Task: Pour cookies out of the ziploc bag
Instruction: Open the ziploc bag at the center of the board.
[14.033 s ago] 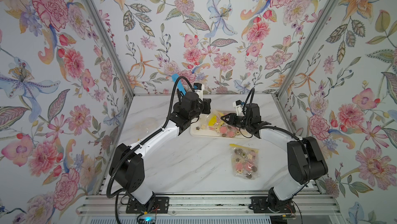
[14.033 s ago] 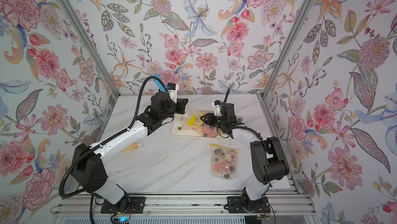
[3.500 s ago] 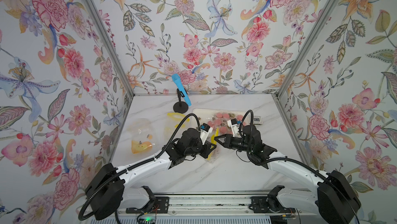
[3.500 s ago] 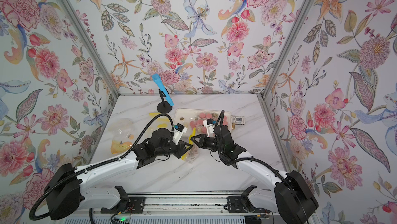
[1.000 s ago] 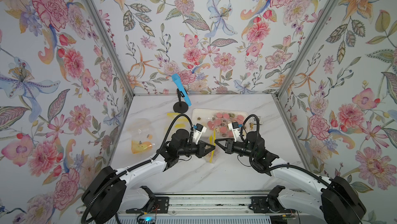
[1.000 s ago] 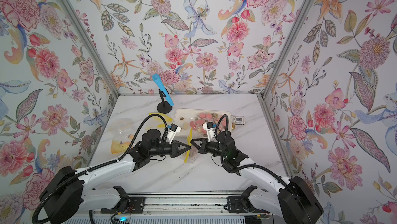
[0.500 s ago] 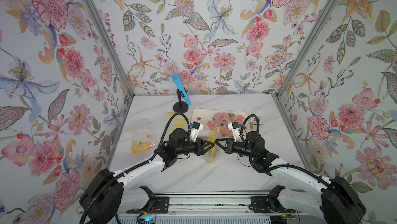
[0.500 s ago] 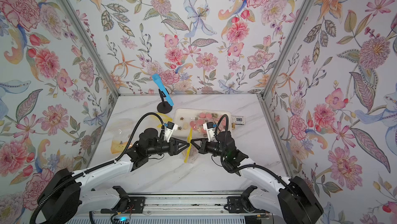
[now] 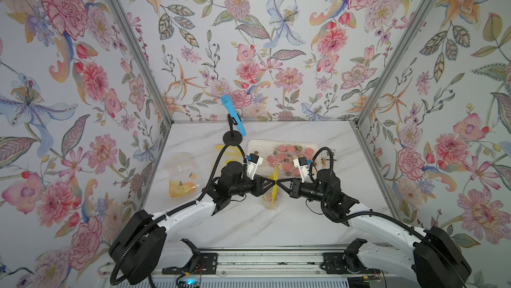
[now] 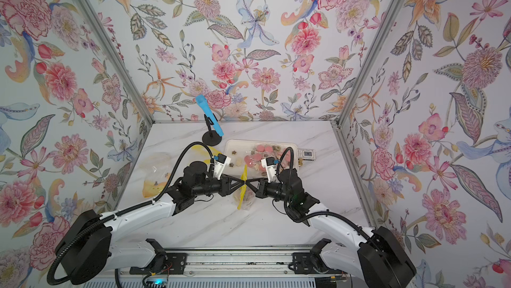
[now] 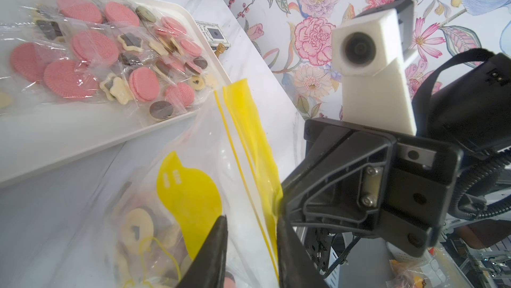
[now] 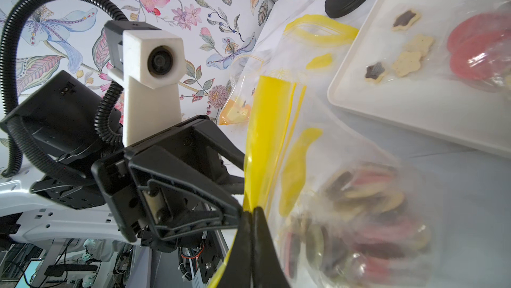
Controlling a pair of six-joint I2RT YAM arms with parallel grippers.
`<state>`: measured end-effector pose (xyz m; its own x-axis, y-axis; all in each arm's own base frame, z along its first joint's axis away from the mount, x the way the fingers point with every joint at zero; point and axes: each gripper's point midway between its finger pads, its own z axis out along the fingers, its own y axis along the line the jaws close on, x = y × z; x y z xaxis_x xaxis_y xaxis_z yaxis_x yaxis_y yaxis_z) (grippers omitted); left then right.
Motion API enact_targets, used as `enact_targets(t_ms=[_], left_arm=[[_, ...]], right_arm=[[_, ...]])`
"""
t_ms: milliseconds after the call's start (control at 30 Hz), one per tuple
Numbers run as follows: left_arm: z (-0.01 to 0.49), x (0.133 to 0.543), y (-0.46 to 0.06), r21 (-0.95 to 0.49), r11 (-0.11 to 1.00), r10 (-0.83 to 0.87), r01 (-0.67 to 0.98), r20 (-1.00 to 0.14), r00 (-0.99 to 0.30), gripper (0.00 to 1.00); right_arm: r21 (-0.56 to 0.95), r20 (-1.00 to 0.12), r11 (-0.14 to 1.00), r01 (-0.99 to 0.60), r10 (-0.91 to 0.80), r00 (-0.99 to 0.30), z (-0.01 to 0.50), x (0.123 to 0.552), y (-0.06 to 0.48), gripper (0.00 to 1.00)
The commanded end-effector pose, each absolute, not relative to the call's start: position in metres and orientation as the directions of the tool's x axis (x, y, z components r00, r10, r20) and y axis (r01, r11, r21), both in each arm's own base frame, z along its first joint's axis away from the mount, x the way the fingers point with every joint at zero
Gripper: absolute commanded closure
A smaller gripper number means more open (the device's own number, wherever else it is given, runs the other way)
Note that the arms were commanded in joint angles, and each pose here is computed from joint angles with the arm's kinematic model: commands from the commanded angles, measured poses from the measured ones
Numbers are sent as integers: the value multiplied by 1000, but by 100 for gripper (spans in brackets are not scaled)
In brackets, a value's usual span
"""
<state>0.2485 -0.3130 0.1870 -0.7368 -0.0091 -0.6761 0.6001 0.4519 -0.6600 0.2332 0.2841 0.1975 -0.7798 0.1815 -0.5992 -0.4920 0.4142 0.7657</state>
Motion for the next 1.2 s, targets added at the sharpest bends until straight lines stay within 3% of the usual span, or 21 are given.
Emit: enact_targets(t_ms=[0, 867, 1167], left_arm=[[190, 256, -312, -642, 470, -10, 606, -691, -723, 71], [196, 242, -326, -703, 394, -19, 592, -651, -759, 69], [187, 238, -333, -711, 391, 4, 584, -633, -774, 76]], right_arm=[[753, -619, 416, -509, 189, -762, 206, 237, 284, 100], [744, -629, 426, -515, 187, -755, 203, 237, 287, 100], [736, -639, 431, -522, 187, -746, 205, 237, 288, 100]])
